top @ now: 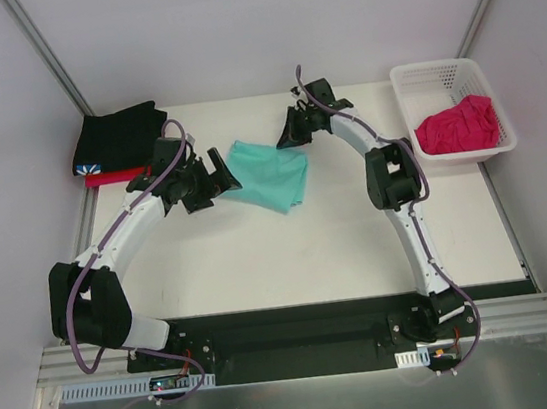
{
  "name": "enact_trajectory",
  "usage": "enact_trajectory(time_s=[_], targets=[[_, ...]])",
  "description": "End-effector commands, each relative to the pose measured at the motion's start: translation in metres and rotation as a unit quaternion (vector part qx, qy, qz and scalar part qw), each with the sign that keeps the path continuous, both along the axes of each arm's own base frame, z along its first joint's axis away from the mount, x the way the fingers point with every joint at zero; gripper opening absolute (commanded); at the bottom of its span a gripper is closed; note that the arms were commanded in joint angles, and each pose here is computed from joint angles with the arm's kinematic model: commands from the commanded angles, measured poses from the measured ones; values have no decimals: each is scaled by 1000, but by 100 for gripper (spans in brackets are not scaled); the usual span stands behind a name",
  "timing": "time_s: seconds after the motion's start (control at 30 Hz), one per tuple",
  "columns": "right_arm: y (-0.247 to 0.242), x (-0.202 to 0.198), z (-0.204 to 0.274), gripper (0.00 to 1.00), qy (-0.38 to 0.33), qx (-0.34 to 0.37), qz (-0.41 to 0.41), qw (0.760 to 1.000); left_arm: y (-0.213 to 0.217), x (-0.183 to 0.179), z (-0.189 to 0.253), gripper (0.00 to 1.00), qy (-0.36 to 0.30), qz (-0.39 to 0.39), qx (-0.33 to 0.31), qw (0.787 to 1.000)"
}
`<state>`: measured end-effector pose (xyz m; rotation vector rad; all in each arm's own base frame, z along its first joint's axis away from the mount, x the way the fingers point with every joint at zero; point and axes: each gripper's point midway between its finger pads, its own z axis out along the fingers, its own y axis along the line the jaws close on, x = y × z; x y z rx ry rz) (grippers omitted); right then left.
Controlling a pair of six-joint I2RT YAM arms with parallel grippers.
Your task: Fold and stack the t-shirts
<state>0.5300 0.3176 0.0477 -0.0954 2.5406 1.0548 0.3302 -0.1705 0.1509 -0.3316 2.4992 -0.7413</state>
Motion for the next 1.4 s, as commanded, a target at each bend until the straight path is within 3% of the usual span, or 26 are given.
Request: enact_trajectory(time_s=[0.0, 0.2, 0.27, 0.3, 0.37, 0.43, 0.47, 0.53, 0.7, 0.9, 1.13, 1.37], targets=[[2, 30, 56, 1, -115, 33, 29, 992, -1, 0, 14, 99, -10, -9, -4, 1000], [-17, 26, 100, 4, -126, 44, 21, 991, 2, 10, 17, 99, -26, -9, 13, 1000], [-23, 3, 92, 6, -97, 28, 29, 994, 4, 24, 17, 99, -33, -10, 24, 999], [-27, -7, 118, 8, -111, 29, 30, 993, 5, 30, 18, 99, -38, -10, 29, 999], [-36, -33, 101, 15, -65, 14, 31, 997, 6, 45, 9, 99, -32, -19, 36, 999], [-44, -55, 119, 24, -59, 12, 27, 998, 5, 64, 18, 99, -49, -26, 37, 998], [-51, -75, 100, 25, -25, -1, 23, 999, 6, 79, 18, 99, -51, -25, 37, 998], [-59, -96, 118, 25, -36, -5, 20, 999, 5, 92, 14, 99, -49, -31, 33, 998], [-86, -147, 101, 27, -10, -52, 16, 998, -8, 125, -8, 99, -45, -56, -7, 997], [-99, -182, 114, 27, -16, -58, 24, 998, -20, 146, -37, 99, -42, -72, -32, 996], [-109, -202, 115, 26, -8, -73, 28, 997, -31, 130, -64, 99, -5, -60, -72, 996], [-113, -203, 105, 23, 16, -83, 8, 996, -42, 67, -73, 99, 23, -52, -74, 996]])
